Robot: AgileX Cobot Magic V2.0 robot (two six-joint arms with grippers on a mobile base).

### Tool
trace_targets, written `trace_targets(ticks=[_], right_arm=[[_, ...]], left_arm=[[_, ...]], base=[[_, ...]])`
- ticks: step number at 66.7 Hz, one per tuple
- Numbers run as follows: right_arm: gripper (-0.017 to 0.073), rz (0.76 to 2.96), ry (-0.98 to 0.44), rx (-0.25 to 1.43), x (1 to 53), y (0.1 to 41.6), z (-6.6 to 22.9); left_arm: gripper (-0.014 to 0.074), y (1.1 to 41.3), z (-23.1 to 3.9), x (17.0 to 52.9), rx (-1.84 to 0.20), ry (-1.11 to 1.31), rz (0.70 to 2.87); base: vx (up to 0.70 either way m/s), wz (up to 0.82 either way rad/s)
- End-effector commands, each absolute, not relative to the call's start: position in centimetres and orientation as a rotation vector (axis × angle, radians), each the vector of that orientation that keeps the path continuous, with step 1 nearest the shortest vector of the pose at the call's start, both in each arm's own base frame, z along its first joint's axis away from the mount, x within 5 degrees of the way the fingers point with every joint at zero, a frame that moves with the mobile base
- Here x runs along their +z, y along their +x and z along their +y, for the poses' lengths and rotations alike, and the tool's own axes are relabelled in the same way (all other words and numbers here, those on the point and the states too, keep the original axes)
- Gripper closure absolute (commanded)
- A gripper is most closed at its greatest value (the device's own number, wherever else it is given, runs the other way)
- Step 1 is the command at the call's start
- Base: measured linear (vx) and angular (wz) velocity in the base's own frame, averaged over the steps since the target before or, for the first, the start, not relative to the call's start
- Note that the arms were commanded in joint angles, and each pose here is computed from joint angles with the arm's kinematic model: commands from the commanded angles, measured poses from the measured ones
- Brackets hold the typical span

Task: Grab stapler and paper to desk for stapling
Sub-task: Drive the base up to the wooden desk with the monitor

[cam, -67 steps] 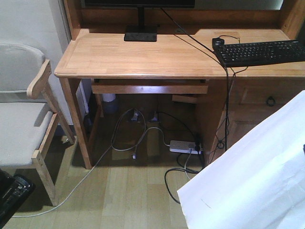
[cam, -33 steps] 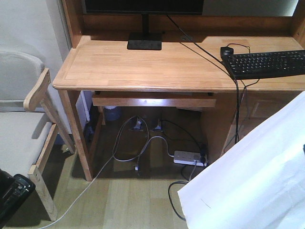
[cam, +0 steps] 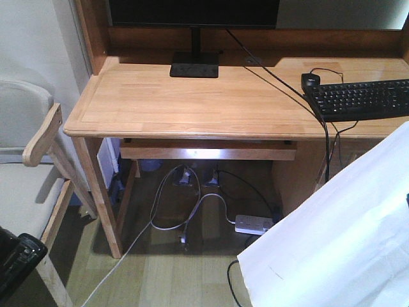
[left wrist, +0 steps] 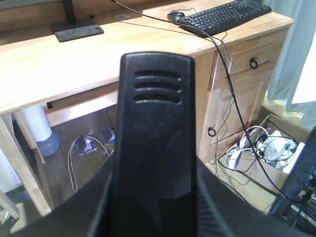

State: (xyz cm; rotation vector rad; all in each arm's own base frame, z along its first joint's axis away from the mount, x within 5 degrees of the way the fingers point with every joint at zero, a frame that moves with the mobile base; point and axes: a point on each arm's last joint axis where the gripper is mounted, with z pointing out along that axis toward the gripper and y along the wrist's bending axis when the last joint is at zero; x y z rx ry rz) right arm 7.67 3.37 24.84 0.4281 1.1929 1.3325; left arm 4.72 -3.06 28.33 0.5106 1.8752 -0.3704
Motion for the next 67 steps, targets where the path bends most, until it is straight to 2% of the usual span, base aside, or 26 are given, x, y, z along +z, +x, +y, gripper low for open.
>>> trace_targets(ticks=[1, 67], right_arm=[[0.0564, 1.119, 0.373, 1.36, 26.17, 7.51, 3.44], [0.0564, 1.119, 0.373, 1.36, 26.17, 7.51, 3.44]], left_arm=[[0.0601, 4.96, -3.19, 30.19, -0.402, 0.47, 1.75], [0.0601, 4.96, -3.19, 30.19, -0.402, 0.47, 1.75]], base=[[0.15, -0.02], [0.12, -0.06]])
